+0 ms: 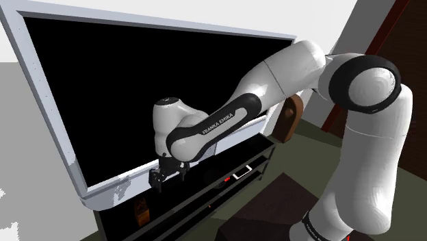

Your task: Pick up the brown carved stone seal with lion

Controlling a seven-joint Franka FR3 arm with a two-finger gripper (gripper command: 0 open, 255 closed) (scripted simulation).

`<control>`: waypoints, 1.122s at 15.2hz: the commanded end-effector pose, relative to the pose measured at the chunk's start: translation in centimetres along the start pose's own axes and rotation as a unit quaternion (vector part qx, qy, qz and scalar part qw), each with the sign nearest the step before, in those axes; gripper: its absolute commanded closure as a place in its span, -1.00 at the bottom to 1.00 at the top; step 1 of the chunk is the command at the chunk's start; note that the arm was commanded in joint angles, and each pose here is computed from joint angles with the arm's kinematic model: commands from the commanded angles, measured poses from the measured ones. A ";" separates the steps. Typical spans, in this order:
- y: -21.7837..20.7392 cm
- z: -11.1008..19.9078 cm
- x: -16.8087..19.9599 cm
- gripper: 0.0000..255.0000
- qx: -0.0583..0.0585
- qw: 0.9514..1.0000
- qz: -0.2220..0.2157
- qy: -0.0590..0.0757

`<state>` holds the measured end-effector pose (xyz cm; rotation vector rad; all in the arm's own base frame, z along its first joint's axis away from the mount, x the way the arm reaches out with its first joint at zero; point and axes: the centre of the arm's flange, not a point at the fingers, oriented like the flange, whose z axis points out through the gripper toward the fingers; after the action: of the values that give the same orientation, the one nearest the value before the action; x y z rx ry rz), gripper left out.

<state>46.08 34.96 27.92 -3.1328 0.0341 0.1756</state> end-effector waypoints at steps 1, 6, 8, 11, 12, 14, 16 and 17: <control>-1.9 1.6 1.2 -1.00 -0.003 1.000 -0.001 0.003; -6.9 5.1 3.9 -1.00 -0.009 1.000 -0.006 0.010; -8.9 6.5 5.0 -1.00 -0.011 1.000 -0.008 0.013; -10.5 8.2 6.0 -1.00 -0.014 1.000 -0.009 0.015; -10.5 8.7 6.0 -1.00 -0.014 1.000 -0.009 0.015; -10.5 9.8 6.1 -1.00 -0.014 1.000 -0.009 0.015; -10.5 10.8 6.3 -1.00 -0.014 1.000 -0.009 0.015; -10.5 11.3 6.3 -1.00 -0.014 1.000 -0.009 0.015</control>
<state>51.29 45.38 16.45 -3.1620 0.0025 0.1312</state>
